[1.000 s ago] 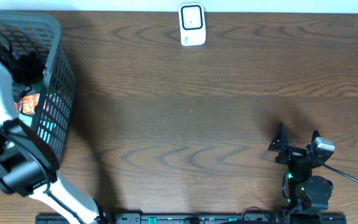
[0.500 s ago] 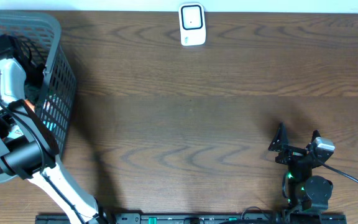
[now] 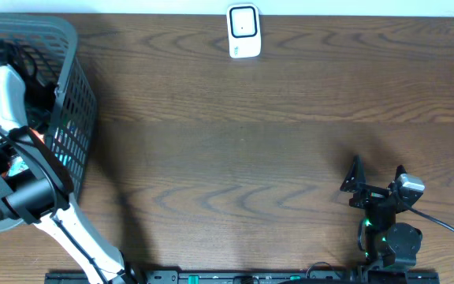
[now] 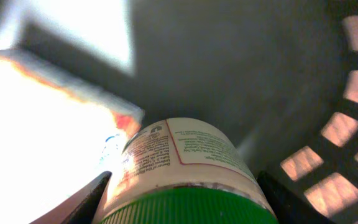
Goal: Scan the item barcode
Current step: 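Lower the left gripper and grasp the green-lidded jar, then lift the jar out and place it on the table center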
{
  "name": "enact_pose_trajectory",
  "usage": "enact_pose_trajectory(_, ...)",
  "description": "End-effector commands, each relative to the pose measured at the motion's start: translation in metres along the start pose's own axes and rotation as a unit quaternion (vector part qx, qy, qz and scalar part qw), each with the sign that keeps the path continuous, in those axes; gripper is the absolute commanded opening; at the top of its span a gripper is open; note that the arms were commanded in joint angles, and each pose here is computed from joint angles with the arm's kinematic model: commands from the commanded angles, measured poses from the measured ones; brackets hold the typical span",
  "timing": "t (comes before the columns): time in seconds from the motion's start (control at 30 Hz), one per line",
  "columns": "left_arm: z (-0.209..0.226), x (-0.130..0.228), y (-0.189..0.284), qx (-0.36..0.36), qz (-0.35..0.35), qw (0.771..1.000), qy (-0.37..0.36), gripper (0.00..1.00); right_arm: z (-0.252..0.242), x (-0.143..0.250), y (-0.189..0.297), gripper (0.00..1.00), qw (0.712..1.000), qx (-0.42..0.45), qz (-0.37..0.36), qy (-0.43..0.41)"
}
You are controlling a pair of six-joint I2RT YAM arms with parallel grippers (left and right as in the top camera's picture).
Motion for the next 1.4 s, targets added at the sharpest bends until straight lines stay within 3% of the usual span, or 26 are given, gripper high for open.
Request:
enact_pose_trajectory(0.0,0.005,-0.019,0.055,0.008,-0.067,0.998,0.002,0.49,-0.002,0.001,0.0,0.99,1.0,0.006,0.001,-0.004)
enact_pose_trajectory(0.2,0.009,-0.011,0.139,0.025,-0.16,0.987,0.008,0.49,-0.002,0.001,0.0,0.99,1.0,0.006,0.001,-0.004)
enact_pose_trajectory(0.43,-0.015,0.03,0.229,0.068,-0.261,0.963,-0.018,0.49,-0.002,0.001,0.0,0.99,1.0,0.006,0.001,-0.004)
enact_pose_trajectory(0.7,-0.099,0.113,0.303,0.183,-0.33,0.915,-0.14,0.49,-0.002,0.001,0.0,0.99,1.0,0.006,0.001,-0.004)
enact_pose_trajectory(1.0,-0.218,0.201,0.252,0.232,-0.213,0.892,-0.324,0.49,-0.002,0.001,0.0,0.99,1.0,0.006,0.001,-0.004)
enact_pose_trajectory(1.37,-0.266,0.249,0.096,0.052,-0.033,0.909,-0.413,0.49,-0.002,0.001,0.0,0.99,1.0,0.006,0.001,-0.004)
Point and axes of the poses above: each gripper's point midway between its finger pads, its own y axis back along the fingers, its own z axis along the line the jaws close on, x = y × z, the point moved 3 cm from there along y, back along the fingers, and after that the axes turned 4 degrees about -y, right-handed, at the moved point
